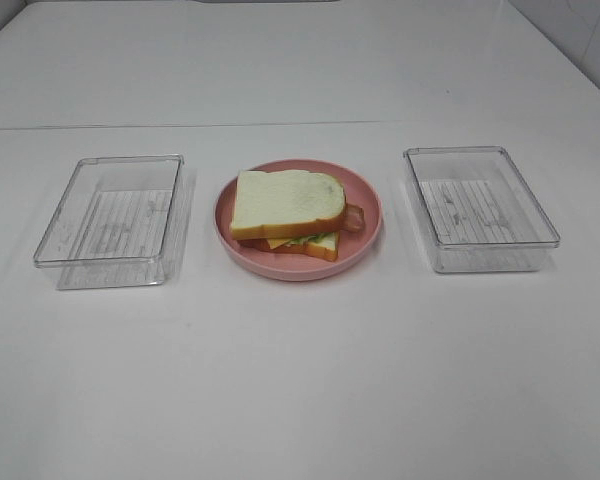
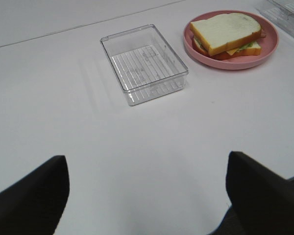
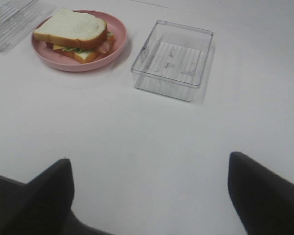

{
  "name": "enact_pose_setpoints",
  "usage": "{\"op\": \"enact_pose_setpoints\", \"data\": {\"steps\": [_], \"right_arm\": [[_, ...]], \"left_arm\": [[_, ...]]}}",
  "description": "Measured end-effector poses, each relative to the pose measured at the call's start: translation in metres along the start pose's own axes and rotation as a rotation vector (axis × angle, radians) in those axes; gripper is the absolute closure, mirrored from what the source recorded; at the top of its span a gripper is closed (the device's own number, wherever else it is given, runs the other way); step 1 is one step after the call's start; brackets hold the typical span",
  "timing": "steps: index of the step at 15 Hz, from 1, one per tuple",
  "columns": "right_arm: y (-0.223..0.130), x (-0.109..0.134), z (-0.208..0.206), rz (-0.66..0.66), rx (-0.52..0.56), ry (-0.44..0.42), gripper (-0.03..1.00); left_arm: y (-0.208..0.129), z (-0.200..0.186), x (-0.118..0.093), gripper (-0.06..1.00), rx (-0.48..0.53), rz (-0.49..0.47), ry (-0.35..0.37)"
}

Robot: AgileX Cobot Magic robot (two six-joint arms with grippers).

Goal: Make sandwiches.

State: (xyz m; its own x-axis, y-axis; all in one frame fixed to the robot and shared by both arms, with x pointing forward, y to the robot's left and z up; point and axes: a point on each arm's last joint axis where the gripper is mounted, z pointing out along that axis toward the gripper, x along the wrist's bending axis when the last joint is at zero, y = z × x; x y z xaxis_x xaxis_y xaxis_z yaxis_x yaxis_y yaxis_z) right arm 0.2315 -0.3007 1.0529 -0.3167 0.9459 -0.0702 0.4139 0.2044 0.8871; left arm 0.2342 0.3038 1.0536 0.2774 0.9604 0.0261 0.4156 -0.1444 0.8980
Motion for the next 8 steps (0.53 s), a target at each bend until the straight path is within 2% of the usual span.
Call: {"op": "enact_pose_setpoints", "data": {"steps": [5, 8], "right_arm": [[0.0004, 0.0017, 0.0005, 0.111, 0.017, -0.216, 0.16], [0.0005, 0.002, 0.0006, 0.134, 0.021, -0.26, 0.16]], "left_arm": [[-0.0001, -0.0004, -0.0012, 0.12, 0.006, -0.094, 0.192], [-0.0002, -0.0004, -0.0018, 0.12, 0.008, -0.135, 0.276]]}}
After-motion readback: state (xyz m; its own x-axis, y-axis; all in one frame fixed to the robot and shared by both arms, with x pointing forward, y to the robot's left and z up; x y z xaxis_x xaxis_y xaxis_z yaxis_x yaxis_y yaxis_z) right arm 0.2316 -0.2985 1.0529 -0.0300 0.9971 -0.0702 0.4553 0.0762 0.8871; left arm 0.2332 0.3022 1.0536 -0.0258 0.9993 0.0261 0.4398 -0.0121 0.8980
